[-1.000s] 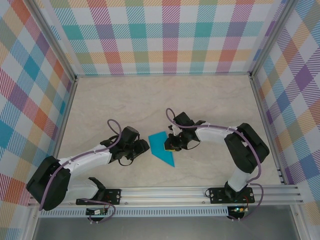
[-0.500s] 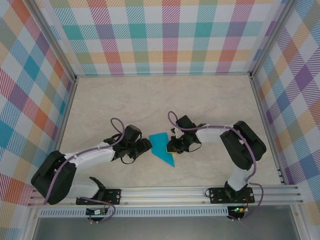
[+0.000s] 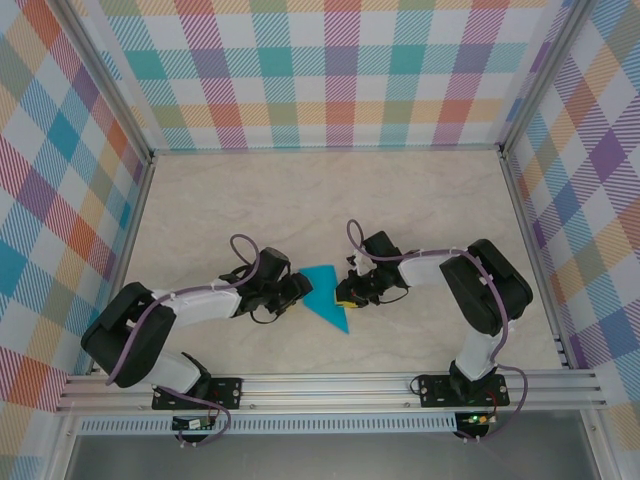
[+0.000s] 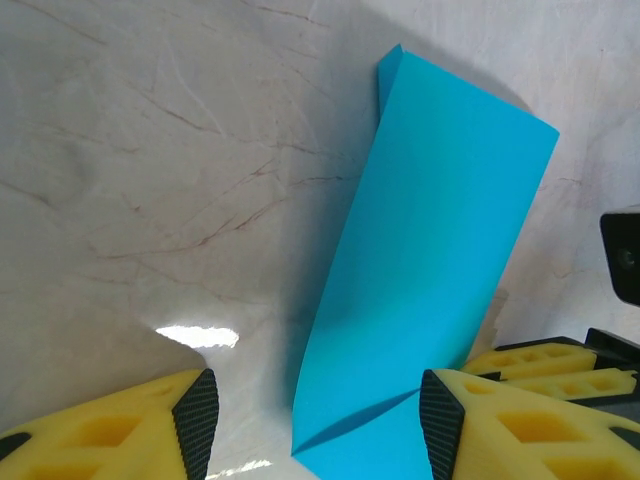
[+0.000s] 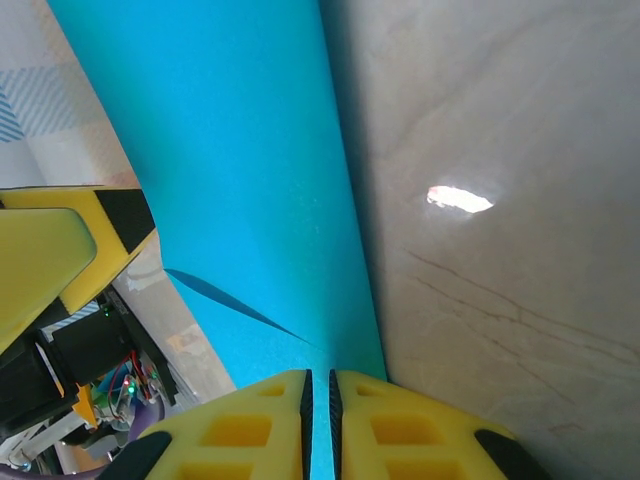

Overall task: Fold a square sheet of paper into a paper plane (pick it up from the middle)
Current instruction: Fold the wing for the fifth time at the center of the table.

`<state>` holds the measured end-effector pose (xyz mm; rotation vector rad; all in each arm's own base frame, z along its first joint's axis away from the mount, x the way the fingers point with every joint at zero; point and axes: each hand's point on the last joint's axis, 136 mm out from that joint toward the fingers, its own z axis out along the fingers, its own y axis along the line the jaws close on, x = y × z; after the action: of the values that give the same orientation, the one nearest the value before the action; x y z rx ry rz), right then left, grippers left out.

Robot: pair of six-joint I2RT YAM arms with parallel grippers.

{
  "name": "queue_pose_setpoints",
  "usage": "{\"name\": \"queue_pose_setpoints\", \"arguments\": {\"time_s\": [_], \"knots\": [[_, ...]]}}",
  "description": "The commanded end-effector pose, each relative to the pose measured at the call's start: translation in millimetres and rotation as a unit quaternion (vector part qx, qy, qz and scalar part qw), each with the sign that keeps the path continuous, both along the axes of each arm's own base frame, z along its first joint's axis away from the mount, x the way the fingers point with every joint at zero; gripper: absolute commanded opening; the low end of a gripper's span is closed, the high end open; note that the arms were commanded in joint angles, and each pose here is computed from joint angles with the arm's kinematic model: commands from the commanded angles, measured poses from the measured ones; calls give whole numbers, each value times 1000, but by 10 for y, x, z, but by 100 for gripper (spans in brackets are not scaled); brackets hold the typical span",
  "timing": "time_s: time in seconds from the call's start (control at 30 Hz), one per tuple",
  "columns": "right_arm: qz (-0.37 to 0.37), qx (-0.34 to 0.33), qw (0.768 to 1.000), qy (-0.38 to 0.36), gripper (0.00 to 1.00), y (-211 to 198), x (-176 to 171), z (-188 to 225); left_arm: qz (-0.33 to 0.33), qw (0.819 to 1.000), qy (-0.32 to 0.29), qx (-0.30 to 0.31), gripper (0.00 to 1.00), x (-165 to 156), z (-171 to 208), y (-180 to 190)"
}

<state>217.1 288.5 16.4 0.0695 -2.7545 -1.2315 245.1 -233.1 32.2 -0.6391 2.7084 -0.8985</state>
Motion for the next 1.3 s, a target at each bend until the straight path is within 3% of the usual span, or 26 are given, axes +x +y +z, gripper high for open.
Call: {"name": "queue_pose_setpoints", "arguments": {"time_s": [0.0,0.77,1.0,1.27], "knots": [[-19,-71,997,24,16,-209,-85,-432,8,999,-9,-30,57,107,74,-81],[-25,-75,996,34,16,-232,-113,-536,19,996,-25,-89,52,219,89,-219],[-31,-60,997,30,17,-179,-57,-466,29,994,-26,-106,45,246,159,-187],[-37,-29,999,13,20,-48,80,-236,30,993,-26,-109,28,248,186,-168]]}}
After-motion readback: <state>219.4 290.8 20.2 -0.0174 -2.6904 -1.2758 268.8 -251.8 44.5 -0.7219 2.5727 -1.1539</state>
